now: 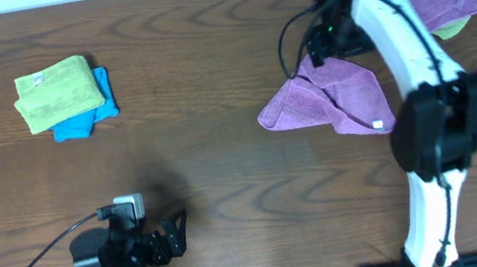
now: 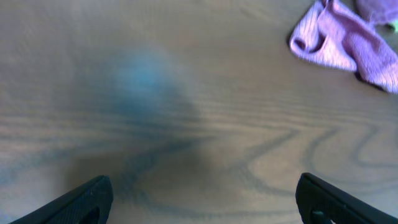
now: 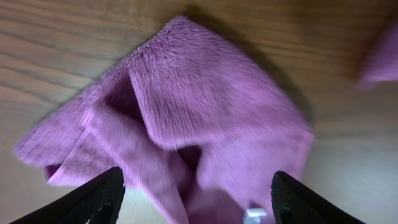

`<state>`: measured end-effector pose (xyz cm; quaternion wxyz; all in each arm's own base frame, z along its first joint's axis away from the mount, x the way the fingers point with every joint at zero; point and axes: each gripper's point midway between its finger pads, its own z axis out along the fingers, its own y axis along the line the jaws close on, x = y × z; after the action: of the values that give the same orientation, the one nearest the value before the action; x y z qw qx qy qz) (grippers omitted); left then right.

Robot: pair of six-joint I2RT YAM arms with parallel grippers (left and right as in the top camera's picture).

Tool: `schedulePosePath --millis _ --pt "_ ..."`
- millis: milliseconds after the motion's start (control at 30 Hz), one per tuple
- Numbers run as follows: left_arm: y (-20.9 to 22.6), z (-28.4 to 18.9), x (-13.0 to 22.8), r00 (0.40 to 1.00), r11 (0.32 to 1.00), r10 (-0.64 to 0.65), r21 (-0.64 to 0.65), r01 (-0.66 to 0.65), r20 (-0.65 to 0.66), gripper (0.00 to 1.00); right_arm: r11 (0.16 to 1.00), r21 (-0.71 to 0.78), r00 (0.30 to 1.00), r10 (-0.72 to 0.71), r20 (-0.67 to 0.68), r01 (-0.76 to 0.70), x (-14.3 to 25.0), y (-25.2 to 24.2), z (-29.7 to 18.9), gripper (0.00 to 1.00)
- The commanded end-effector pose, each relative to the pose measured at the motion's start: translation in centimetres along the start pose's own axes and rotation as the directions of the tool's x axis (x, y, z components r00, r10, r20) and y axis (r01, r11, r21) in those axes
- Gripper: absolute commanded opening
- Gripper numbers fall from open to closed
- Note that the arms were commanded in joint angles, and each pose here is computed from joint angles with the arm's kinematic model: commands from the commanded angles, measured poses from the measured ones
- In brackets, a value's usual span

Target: Fold the cloth

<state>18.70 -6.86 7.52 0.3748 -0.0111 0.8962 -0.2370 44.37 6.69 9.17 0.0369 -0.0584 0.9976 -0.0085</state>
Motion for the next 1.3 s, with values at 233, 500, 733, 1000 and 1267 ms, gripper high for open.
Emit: schedulePosePath --millis 233,500,733,1000,1267 --pt "-3.1 -0.8 -5.1 0.986 0.997 -0.034 0.064 0.045 -0.163 0.95 0.994 -0.033 0.99 -0.105 -0.091 0.103 0.4 3.5 5.1 0.74" --pt "-6.2 1.2 -8.2 0.948 0.99 0.034 0.139 0.011 -0.317 0.95 0.99 0.069 0.989 -0.114 -0.09 0.12 0.1 2.2 5.4 0.69" --pt "-8.2 2.8 -8.3 0.935 0.979 0.096 0.202 -0.026 -0.342 0.95 0.989 0.102 0.991 -0.096 -0.091 0.105 0.1 0.8 5.4 0.64" --pt "-8.7 2.7 -8.5 0.936 0.972 0.101 0.235 -0.021 -0.337 0.95 0.991 0.108 0.994 -0.072 -0.084 0.081 -0.2 -0.3 5.5 0.55" --pt "-8.8 2.7 -8.6 0.938 0.971 0.104 0.239 -0.023 -0.331 0.95 0.992 0.1 0.994 -0.063 -0.085 0.072 -0.2 -0.6 5.5 0.5"
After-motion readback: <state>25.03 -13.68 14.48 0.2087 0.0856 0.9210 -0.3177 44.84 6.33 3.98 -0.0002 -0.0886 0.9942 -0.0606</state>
